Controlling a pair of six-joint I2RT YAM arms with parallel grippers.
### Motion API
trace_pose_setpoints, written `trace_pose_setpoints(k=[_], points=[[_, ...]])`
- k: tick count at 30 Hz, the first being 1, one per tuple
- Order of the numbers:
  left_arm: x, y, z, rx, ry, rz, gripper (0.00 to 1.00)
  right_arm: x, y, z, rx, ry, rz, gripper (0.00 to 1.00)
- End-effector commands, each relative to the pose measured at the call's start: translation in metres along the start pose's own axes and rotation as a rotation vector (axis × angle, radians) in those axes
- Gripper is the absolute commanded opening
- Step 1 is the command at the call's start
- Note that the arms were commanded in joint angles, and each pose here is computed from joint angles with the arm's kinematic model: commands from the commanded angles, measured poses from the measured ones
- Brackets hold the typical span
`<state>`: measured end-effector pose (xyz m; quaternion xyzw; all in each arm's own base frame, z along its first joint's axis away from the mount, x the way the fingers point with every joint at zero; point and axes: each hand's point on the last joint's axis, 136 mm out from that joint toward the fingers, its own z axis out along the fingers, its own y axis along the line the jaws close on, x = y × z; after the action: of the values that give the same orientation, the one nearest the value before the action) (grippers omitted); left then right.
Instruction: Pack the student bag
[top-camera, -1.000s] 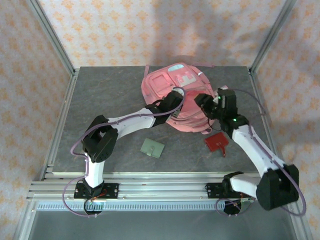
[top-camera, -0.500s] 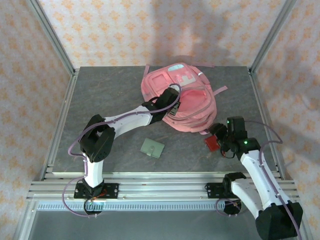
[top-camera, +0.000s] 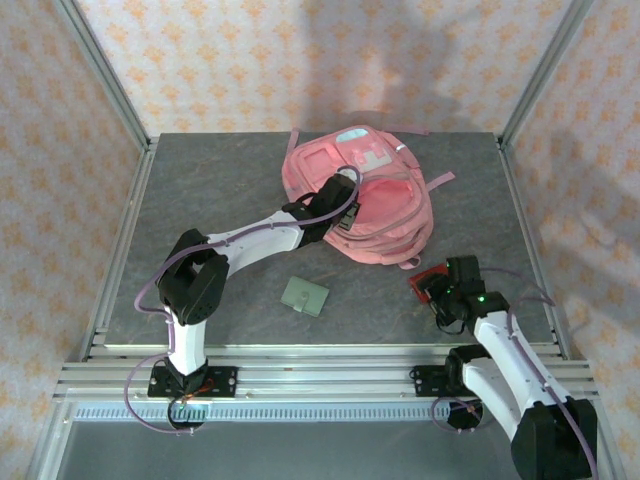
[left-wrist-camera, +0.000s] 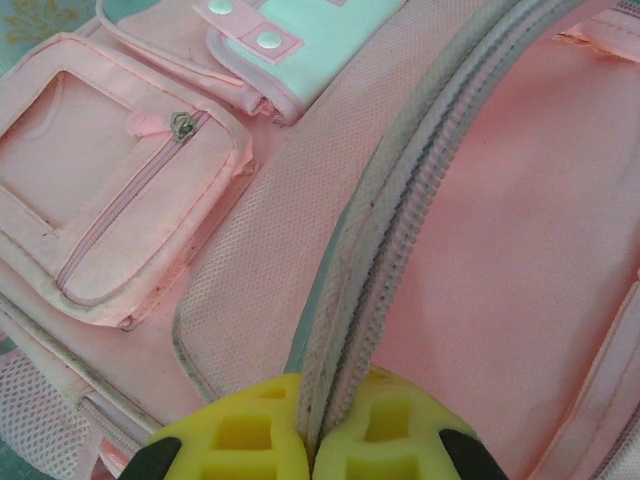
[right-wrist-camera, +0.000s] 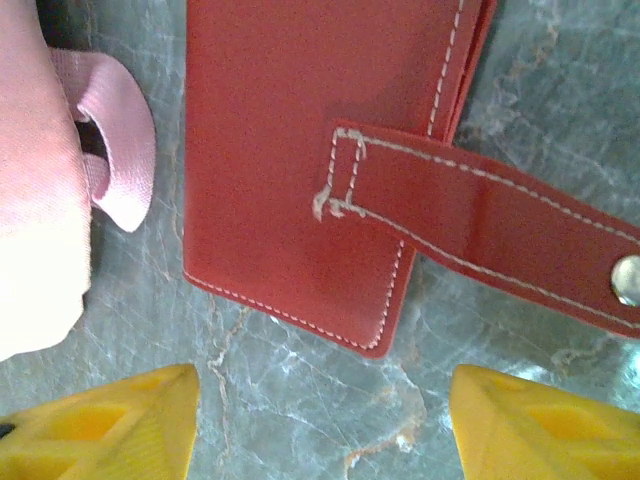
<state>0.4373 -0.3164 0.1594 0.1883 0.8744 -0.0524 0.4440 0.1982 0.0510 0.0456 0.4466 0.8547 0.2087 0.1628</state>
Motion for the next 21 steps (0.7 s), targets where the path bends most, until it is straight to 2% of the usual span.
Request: trace_pose_setpoints(k=[1, 8, 14, 18, 21], points=[[-0.014, 0.015, -0.014, -0.022, -0.031, -0.053, 0.0, -0.013, -0.001, 0.006, 0.009, -0.068, 0.028, 0.64], [-0.014, 0.015, -0.015, -0.021, -0.027, -0.059, 0.0, -0.015, -0.014, 0.013, 0.077, -0.072, 0.05, 0.66], [-0.015, 0.015, -0.015, -0.018, -0.029, -0.063, 0.0, -0.018, -0.016, 0.015, 0.072, -0.096, 0.049, 0.64], [-0.016, 0.013, -0.014, -0.012, -0.028, -0.067, 0.0, -0.019, -0.014, 0.022, 0.051, -0.102, 0.042, 0.5], [-0.016, 0.012, -0.014, -0.007, -0.028, -0.069, 0.0, -0.023, -0.013, 0.025, 0.051, -0.12, 0.029, 0.31]])
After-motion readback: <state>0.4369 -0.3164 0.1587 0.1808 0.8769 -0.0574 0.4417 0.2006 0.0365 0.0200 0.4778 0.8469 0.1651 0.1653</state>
